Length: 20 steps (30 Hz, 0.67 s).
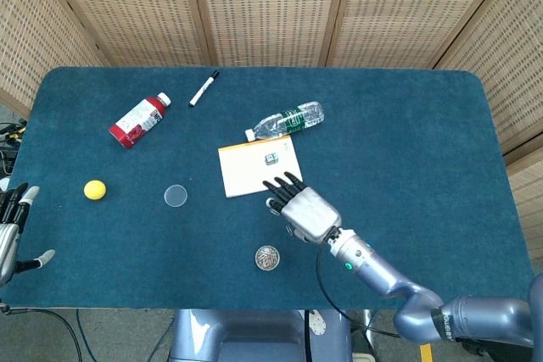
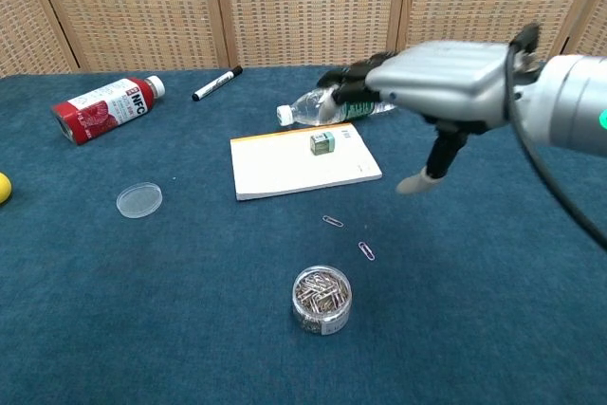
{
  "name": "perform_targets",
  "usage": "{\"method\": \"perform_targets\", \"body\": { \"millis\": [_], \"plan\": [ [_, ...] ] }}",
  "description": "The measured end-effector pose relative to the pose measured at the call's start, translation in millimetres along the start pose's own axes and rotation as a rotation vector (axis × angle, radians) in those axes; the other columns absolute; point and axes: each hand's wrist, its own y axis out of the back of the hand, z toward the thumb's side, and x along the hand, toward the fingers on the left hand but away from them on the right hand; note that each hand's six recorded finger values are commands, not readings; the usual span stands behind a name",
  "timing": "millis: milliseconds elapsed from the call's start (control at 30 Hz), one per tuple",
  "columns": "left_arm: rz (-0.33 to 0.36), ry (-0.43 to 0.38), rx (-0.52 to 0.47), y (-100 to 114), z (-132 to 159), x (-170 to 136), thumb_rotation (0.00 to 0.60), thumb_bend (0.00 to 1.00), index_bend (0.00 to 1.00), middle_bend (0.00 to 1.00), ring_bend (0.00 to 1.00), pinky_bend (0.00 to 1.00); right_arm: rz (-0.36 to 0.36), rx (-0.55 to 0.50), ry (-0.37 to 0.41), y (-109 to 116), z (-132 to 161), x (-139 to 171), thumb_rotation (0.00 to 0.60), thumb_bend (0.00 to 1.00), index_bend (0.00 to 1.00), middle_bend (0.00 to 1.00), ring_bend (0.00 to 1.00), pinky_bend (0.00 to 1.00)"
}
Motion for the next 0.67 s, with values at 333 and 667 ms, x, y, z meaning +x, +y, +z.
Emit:
{"method": "perform_targets", "body": {
  "millis": [333, 667],
  "plan": [
    [0.040, -0.043, -0.004, 2.2, 6.7, -2.7, 0.600, 0.00, 0.00, 0.00, 0.00, 0.00, -0.148, -0.128, -0.433, -15.1, -126.2, 118.8, 0.600, 0.00, 0.00, 0.00, 0.00, 0.00],
    [0.049, -0.064, -0.009, 4.6, 9.7, -10.7, 0.600, 0.00, 0.00, 0.00, 0.00, 0.00, -0.145, -0.105, -0.592, -37.8, -142.9, 204.4, 0.600, 0.00, 0.00, 0.00, 0.00, 0.00]
  ]
}}
